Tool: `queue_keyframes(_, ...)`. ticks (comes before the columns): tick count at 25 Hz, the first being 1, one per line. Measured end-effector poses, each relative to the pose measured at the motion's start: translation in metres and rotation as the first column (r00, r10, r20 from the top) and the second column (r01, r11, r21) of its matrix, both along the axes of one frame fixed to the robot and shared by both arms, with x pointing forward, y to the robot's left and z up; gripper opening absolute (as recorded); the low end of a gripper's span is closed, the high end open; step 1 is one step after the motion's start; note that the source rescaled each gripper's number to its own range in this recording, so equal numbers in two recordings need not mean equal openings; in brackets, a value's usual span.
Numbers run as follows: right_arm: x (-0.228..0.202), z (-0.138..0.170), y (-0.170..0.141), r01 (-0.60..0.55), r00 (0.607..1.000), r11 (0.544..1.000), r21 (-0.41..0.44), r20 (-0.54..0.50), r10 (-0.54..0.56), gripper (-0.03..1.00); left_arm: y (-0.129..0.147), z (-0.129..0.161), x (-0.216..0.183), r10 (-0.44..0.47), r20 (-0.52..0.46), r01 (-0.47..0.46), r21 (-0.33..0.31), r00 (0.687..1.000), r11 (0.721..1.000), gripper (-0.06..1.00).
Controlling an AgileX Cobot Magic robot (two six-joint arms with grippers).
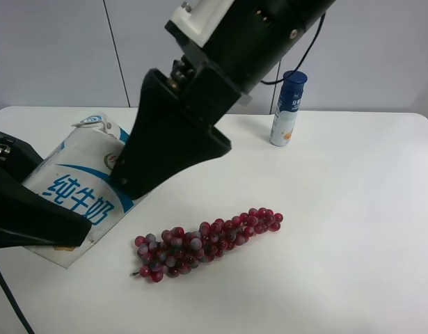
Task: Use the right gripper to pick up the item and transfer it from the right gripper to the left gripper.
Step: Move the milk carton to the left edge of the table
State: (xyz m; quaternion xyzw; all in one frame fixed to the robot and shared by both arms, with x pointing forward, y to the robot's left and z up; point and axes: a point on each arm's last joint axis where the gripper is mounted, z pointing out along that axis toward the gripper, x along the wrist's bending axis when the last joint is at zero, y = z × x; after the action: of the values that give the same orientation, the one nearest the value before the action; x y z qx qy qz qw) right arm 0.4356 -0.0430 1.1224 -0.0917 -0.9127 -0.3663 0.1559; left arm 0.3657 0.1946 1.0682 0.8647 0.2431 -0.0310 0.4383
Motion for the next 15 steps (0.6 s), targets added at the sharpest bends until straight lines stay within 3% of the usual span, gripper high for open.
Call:
queue_keyframes(6, -0.02, 0.038, -0.045, 0.197, 0.968, 0.973, -0.118, 0.183, -0.174, 1.0, 0.0, 0.0, 0.0, 0.0, 0.0, 0.0, 0.001, 1.0, 1.0, 0.0)
queue_keyframes(10, -0.03, 0.053, -0.066, 0.31, 0.93, 0.942, -0.126, 0.244, -0.273, 1.0, 0.0, 0.0, 0.0, -0.001, 0.001, 0.001, 0.001, 1.0, 1.0, 0.0)
queue_keyframes(15, -0.062, 0.042, -0.102, 0.382, 0.905, 0.911, -0.155, 0.261, -0.335, 1.0, 0.0, 0.0, 0.0, -0.001, 0.001, 0.001, 0.001, 1.0, 1.0, 0.0)
